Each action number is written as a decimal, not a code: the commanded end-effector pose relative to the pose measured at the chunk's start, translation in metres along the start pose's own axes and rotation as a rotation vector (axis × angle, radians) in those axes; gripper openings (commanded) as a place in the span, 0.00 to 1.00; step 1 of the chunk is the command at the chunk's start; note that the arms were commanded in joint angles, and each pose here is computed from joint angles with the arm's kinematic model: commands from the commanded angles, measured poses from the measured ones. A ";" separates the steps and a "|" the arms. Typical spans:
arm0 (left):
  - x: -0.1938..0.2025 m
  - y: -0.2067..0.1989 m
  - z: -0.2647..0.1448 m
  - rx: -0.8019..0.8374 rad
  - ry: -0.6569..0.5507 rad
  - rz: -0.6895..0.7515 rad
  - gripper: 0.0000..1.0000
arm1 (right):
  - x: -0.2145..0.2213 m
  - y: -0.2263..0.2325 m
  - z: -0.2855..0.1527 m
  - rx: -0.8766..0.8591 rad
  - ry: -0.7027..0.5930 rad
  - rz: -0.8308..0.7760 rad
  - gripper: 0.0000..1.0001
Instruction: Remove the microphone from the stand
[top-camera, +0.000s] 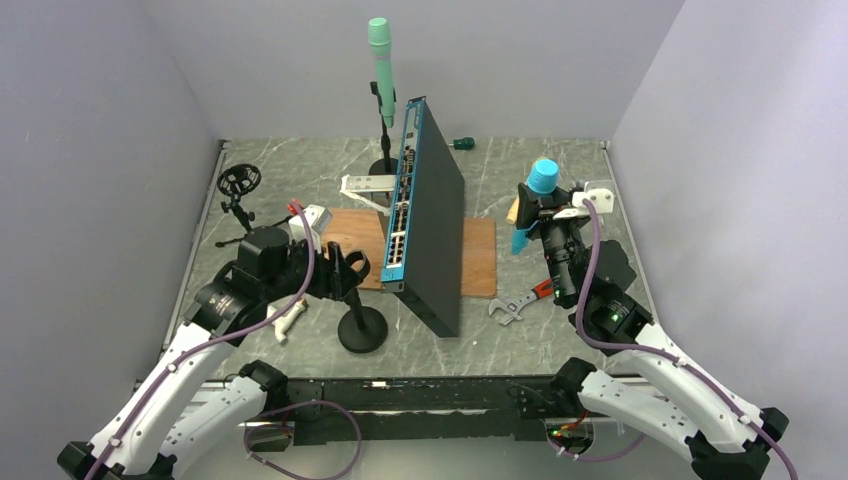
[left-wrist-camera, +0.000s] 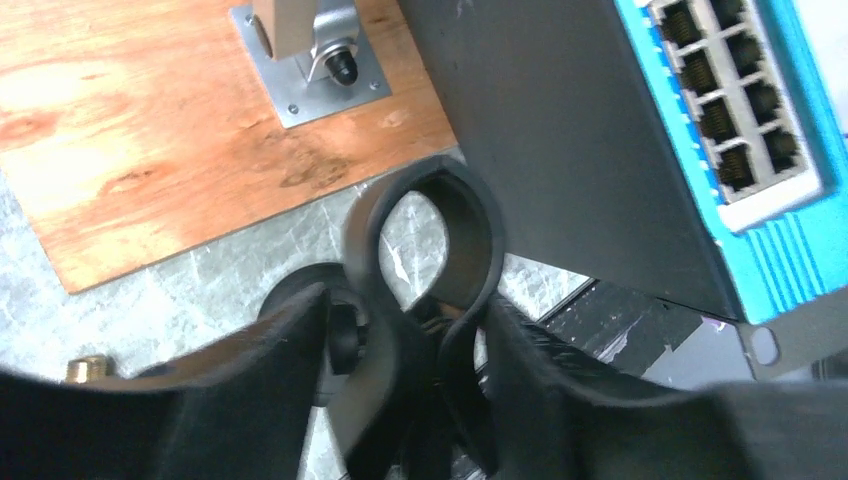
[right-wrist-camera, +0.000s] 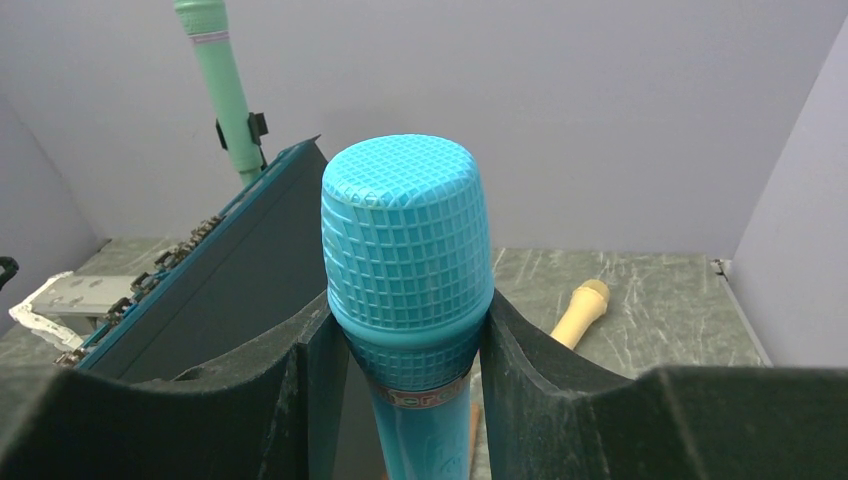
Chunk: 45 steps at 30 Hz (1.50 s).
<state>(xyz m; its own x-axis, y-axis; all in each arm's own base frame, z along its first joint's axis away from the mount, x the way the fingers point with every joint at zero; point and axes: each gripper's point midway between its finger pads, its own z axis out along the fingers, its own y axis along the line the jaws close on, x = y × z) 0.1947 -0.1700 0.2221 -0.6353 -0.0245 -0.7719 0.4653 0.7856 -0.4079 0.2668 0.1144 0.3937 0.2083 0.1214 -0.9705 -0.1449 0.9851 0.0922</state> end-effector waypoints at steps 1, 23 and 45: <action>0.025 0.025 -0.001 -0.124 0.120 0.025 0.44 | -0.009 0.000 0.003 0.011 -0.035 0.041 0.00; -0.080 0.059 -0.037 -0.520 0.003 0.100 0.00 | 0.003 -0.003 0.008 0.014 -0.025 0.024 0.00; -0.262 0.141 -0.026 -0.817 -0.515 -0.070 0.00 | 0.006 -0.007 -0.004 -0.005 -0.033 0.055 0.00</action>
<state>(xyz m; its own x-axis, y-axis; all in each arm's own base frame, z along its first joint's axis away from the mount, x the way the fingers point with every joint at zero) 0.3643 -0.0524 0.3238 -0.4573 -0.1182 -0.8814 -0.1763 0.9835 -0.0404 0.2713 0.1115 0.3734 0.1882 0.1316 -0.9733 -0.1478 0.9835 0.1044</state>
